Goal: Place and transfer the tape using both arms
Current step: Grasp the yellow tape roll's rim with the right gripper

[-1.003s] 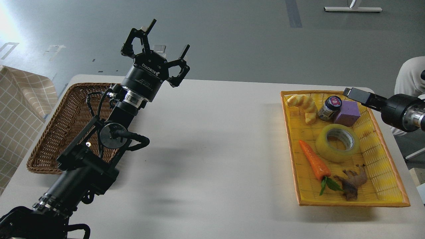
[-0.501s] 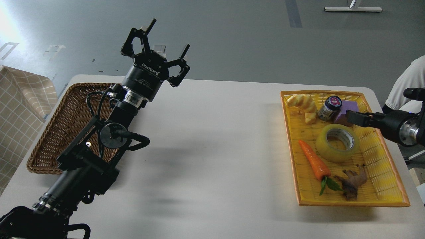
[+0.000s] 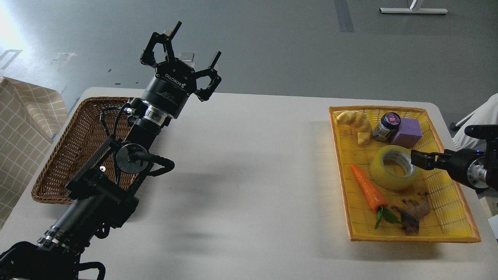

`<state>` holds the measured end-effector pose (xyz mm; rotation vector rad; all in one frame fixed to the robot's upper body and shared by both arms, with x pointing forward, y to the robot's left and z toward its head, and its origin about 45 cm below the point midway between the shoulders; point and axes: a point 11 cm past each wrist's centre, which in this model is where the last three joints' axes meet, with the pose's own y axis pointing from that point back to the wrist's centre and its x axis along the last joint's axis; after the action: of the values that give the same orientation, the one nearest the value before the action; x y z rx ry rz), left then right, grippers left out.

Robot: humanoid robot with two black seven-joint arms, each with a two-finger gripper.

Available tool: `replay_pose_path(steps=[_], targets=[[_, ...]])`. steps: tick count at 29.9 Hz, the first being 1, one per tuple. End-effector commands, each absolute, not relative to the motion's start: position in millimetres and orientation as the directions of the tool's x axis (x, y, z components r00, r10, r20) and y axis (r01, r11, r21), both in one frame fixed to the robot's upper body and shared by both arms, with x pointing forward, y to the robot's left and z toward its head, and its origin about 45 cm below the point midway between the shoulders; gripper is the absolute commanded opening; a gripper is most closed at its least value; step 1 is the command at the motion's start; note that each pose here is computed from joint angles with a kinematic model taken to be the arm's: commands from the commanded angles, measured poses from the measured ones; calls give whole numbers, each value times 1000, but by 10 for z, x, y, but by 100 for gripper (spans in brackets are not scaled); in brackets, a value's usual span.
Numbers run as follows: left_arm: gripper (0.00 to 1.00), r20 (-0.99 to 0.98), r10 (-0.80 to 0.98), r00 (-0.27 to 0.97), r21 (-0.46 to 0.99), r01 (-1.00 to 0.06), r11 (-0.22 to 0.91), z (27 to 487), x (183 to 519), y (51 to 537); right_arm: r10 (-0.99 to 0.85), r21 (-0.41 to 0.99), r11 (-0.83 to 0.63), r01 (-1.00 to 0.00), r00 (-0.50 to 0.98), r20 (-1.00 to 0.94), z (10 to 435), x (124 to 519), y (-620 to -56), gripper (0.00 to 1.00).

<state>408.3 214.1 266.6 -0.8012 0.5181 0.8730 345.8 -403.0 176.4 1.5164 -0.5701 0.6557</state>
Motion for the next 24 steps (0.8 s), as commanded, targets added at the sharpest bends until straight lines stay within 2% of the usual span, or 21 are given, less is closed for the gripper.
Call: replay_pose_path(steps=[1,7,17,24], targets=[[98,-689,470,552,-400,-830,389,2667,4084,2149,35,713,-57,-699,713,701,1732,3450,-4000,85],[98,-689,469,552,-402,-831,385,2674,4087,2156,53,717,-65,-694,715,697,1656,3450,-3913,81],[98,-691,471,548,-398,-833,384,2655,4079,2167,65,733,-88,-674,731,679,1538,3416,-3782,64],[98,-693,473,545,-398,-835,380,2649,4077,2183,50,745,-63,-664,744,666,1454,3424,-3844,57]])
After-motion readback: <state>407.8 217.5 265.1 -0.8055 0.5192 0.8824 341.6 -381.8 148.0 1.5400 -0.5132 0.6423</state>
